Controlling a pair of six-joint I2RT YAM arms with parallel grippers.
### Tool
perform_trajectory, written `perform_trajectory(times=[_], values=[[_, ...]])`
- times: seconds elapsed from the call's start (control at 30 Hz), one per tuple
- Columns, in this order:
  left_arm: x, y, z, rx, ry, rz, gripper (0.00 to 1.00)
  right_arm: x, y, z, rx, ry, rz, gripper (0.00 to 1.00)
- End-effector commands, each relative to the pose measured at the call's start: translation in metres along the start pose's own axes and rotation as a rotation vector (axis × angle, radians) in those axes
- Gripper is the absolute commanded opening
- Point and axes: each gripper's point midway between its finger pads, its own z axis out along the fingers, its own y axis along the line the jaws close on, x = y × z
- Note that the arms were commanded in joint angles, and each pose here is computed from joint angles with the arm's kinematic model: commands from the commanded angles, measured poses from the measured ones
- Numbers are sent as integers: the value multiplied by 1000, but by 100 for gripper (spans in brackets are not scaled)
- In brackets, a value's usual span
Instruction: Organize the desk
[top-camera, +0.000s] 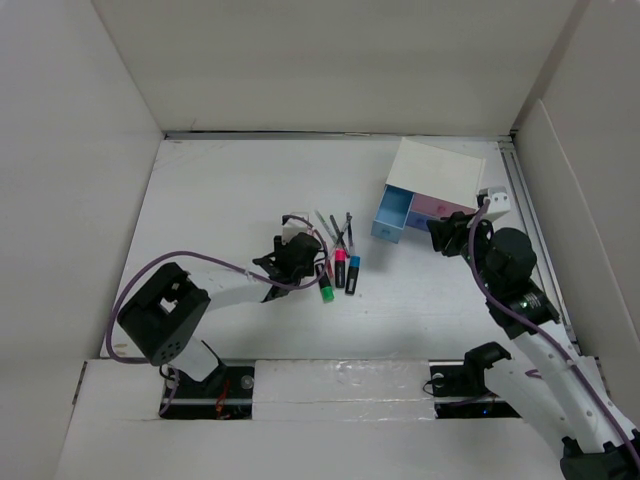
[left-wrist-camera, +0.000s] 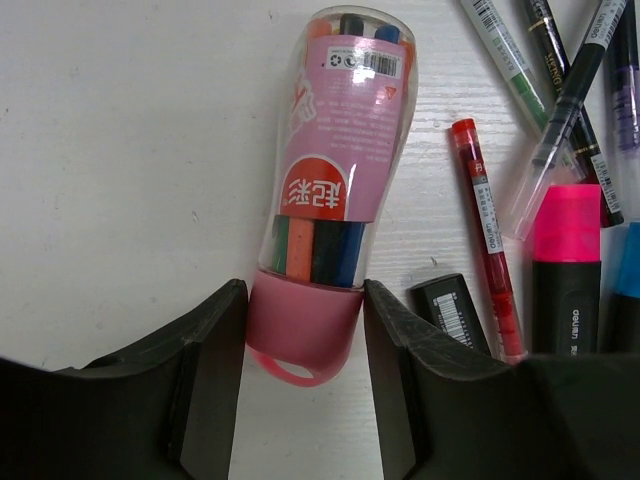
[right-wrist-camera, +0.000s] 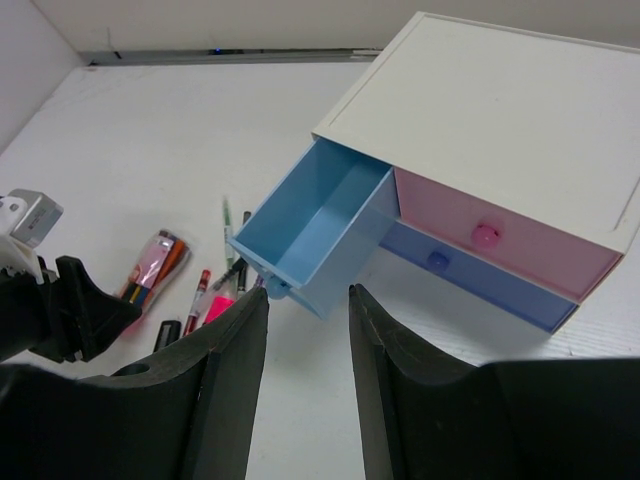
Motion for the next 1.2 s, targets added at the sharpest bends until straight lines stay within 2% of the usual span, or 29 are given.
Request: perform_trajectory(times=[0.0,0.3,0.47,0.5,0.6,0.7,0.73,0.83,0.87,0.9,0.97,1.0,1.03,1.17], values=[[-12,-5,2,9,-26,-18,37,-21,7,-1,-23,-77,-2,44],[2,-1,7,-4,-3,-14,51,-23,6,-2,-20,-83,0,44],[3,-4,11,0,-2,-8,51,-25,5,-5,-14,-91,-1,44],[2,-5,11,6,-3,-9,50,-24,5,-6,-15,-90,-1,44],[-2,-4,9,-4,-12,-17,26,-24,5,-7,-12,-88,-1,44],[-30,0,-9,-14,-72,-49,13,-25,5,-7,-13,-94,-1,44],[-30,1,-10,-19,-64,-44,13,-26,5,-7,-13,-95,-1,44],[-71,0,-39,4,-133,-86,12,-24,9,-6,-28,-89,1,44],[-92,-5,-54,42,-177,-123,12,-24,9,-6,-27,-87,1,44],[-93,-8,-62,75,-155,-119,11,-23,9,-5,-28,-85,1,44],[-126,-26,-92,178,-205,-153,11,-23,8,-5,-24,-85,1,44],[-127,-31,-100,215,-179,-143,10,-24,8,-6,-23,-90,0,44],[-147,-41,-120,270,-212,-152,10,-23,7,-7,-18,-89,3,44],[-174,-65,-159,431,-202,-134,9,-30,6,-9,-12,-113,9,44]])
